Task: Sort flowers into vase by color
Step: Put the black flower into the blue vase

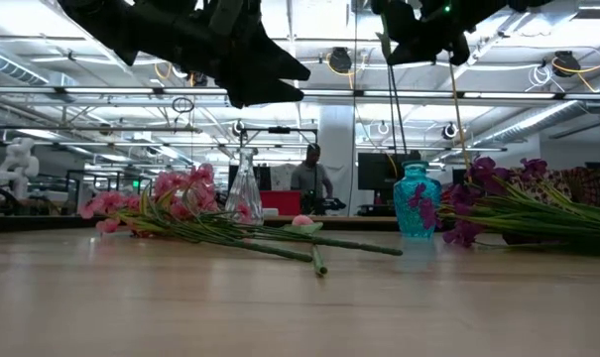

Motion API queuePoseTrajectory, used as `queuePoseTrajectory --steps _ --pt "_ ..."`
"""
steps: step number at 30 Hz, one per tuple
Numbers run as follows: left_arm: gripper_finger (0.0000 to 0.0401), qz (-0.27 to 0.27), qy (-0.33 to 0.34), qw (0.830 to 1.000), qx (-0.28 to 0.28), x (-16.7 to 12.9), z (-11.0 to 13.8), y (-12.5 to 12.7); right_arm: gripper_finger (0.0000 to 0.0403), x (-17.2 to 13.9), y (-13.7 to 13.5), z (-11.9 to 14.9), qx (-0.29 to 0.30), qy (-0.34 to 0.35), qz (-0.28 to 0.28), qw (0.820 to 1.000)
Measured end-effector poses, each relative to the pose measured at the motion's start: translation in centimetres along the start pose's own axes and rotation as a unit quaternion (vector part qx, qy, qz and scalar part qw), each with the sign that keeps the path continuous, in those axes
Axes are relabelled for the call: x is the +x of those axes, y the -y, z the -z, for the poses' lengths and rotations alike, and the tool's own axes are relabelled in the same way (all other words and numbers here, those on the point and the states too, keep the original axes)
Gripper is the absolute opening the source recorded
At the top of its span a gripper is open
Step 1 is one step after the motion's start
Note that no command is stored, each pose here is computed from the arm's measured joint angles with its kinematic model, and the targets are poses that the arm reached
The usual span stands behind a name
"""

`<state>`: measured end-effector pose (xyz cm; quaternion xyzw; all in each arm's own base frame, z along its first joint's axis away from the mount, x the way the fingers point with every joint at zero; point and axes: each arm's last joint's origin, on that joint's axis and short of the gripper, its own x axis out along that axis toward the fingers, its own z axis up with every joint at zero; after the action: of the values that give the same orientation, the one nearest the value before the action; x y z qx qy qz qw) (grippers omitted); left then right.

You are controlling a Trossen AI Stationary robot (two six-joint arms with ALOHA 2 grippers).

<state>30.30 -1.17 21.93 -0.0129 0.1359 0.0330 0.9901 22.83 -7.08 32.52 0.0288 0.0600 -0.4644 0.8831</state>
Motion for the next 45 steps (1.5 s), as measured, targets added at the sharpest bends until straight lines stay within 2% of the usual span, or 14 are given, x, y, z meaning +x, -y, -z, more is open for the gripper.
queuePoseTrajectory --steps 8,22,25,36,40,45 --pt "0.0302 0.01 -0.004 1.0 -0.008 -0.1 0.1 0.9 0.0 0.9 0.9 0.8 -0.016 -0.034 0.026 0.999" --pt "0.0302 -0.007 -0.003 1.0 -0.02 -0.2 0.2 1.2 0.0 3.1 -0.4 3.7 -0.011 -0.085 0.062 0.994" --pt "0.0302 -0.007 -0.003 1.0 -0.02 -0.2 0.2 1.2 0.0 3.2 -0.3 4.2 -0.013 -0.097 0.084 0.992" --pt "0.0302 -0.007 -0.005 1.0 -0.019 -0.2 0.2 1.2 0.0001 3.1 -0.1 4.9 0.007 -0.123 0.093 0.988" --pt "0.0302 -0.008 -0.01 1.0 -0.019 -0.2 0.3 1.2 0.0013 2.9 0.0 5.4 0.015 -0.142 0.1 0.985" --pt "0.0302 -0.03 -0.011 0.999 -0.031 -0.2 0.4 1.0 0.0048 2.7 0.3 6.0 0.023 -0.164 0.112 0.98"
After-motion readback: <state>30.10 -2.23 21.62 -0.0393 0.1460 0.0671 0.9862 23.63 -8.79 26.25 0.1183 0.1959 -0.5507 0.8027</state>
